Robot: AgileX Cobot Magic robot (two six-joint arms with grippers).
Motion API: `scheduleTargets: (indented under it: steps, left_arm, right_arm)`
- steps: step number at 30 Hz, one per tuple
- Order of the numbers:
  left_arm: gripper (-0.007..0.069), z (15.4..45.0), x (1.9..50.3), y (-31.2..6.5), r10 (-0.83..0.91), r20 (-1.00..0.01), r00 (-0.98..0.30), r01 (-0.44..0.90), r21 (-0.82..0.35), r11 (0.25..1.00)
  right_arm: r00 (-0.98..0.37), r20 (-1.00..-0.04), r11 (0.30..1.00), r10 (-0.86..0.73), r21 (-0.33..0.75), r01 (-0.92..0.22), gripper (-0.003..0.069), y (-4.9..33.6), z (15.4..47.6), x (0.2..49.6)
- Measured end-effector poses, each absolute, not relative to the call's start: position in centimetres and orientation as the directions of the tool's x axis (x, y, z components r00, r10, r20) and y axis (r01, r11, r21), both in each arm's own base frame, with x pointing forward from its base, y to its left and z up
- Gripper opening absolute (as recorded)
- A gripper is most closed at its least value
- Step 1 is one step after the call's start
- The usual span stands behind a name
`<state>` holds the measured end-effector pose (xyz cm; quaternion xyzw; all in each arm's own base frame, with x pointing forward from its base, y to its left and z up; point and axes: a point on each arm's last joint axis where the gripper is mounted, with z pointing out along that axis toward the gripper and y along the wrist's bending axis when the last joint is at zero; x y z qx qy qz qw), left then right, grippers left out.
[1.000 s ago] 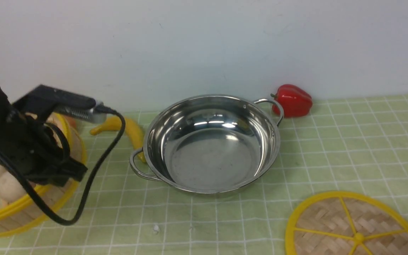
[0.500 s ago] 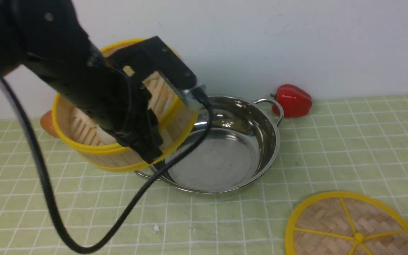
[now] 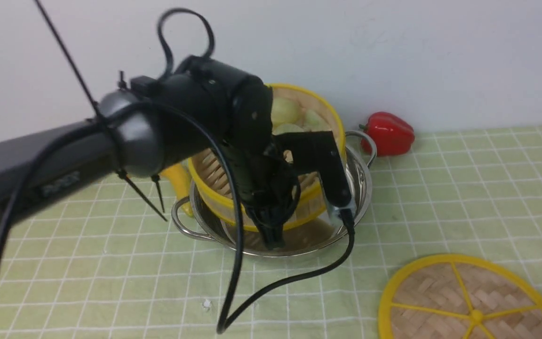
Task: Place the steamer in the pot on the green tablecloth, and put the lid on the steamer.
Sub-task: 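Place the bamboo steamer basket with dumplings into the steel pot with the left gripper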
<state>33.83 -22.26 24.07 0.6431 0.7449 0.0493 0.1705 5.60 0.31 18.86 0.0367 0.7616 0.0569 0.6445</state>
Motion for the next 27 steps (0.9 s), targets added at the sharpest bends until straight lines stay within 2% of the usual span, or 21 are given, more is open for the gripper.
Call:
scheduleTargets:
  steps: [9, 17, 23, 27]
  left_arm:
    - [0.0043, 21.4, 35.2, -23.1, 0.976, -0.192, -0.100, 0.937, 0.312, 0.157]
    - [0.0043, 19.6, 35.5, -23.3, 0.980, -0.168, -0.108, 0.947, 0.283, 0.153]
    - [0.0043, 19.3, 35.4, -23.5, 0.976, -0.180, -0.124, 0.950, 0.263, 0.169]
    - [0.0080, 19.3, 35.3, -23.6, 0.972, -0.191, -0.134, 0.950, 0.253, 0.181]
  right_arm:
    - [-0.166, -0.978, 0.991, 0.129, 0.134, -0.017, 0.0240, 0.3, 18.9, 5.6]
    - [-0.166, -0.978, 0.991, 0.129, 0.134, -0.017, 0.0240, 0.3, 18.9, 5.6]
    - [-0.166, -0.978, 0.991, 0.129, 0.134, -0.017, 0.0240, 0.3, 18.9, 5.6]
    - [-0.166, -0.978, 0.991, 0.129, 0.134, -0.017, 0.0240, 0.3, 18.9, 5.6]
